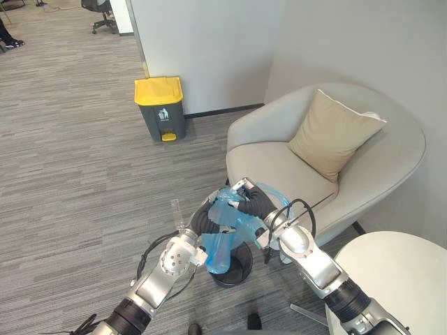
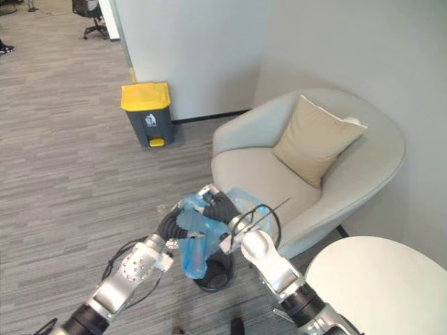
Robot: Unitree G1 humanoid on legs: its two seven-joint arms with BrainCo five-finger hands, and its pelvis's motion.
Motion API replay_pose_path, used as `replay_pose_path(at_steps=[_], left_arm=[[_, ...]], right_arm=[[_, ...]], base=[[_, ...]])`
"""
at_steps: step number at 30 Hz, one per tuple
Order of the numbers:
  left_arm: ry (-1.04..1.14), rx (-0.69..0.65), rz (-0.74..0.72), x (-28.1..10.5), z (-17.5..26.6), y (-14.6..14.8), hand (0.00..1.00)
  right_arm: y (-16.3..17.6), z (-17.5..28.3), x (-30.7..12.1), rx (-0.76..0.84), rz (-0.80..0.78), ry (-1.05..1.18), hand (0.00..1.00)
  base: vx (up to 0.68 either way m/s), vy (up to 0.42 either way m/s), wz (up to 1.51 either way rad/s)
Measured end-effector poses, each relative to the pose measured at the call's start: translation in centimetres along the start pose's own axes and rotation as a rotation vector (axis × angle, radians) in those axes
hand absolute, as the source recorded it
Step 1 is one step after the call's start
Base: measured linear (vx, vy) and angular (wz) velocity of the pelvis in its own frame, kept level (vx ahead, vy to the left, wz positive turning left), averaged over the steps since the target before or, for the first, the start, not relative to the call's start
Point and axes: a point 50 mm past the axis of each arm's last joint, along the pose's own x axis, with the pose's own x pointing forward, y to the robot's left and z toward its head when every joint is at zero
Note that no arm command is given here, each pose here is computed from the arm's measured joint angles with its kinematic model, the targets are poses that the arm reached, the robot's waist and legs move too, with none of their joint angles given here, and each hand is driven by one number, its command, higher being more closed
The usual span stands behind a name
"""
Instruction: Gather rubbish on tea table into small bin, then transfer packed bag to large trash can.
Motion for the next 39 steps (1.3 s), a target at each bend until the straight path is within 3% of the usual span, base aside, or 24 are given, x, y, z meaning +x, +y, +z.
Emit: replay_pose_path(at_steps=[8,23,32,33,39], left_arm=[[0.034,0.042,0.008,0.4,-0.7,-0.3,0.0],[0.177,-0.026,0.099,0.6,-3.2,-0.7,0.0],[0.223,0.025,0.097,1.3,-4.1,-1.3,0.0],[0.233,0.032,0.102,1.3,-4.2,-1.3,1.0],[0.273,0.054,0.089,1.3,-5.0,-1.7,1.0]], right_arm=[[2.2,1.2,1.3,0.121,0.07,-0.057,1.0],[4.3,3.7,2.4,0.296,0.145,-0.16,1.0],[5.3,4.6,3.0,0.364,0.194,-0.182,1.0],[5.6,4.7,3.0,0.373,0.203,-0.183,1.0],[6.7,5.0,3.2,0.421,0.247,-0.175,1.0]], base=[[0.0,-0.001,-0.01],[0.0,-0.002,-0.02],[0.0,-0.002,-0.01],[0.0,0.0,0.0],[0.0,0.0,0.0]])
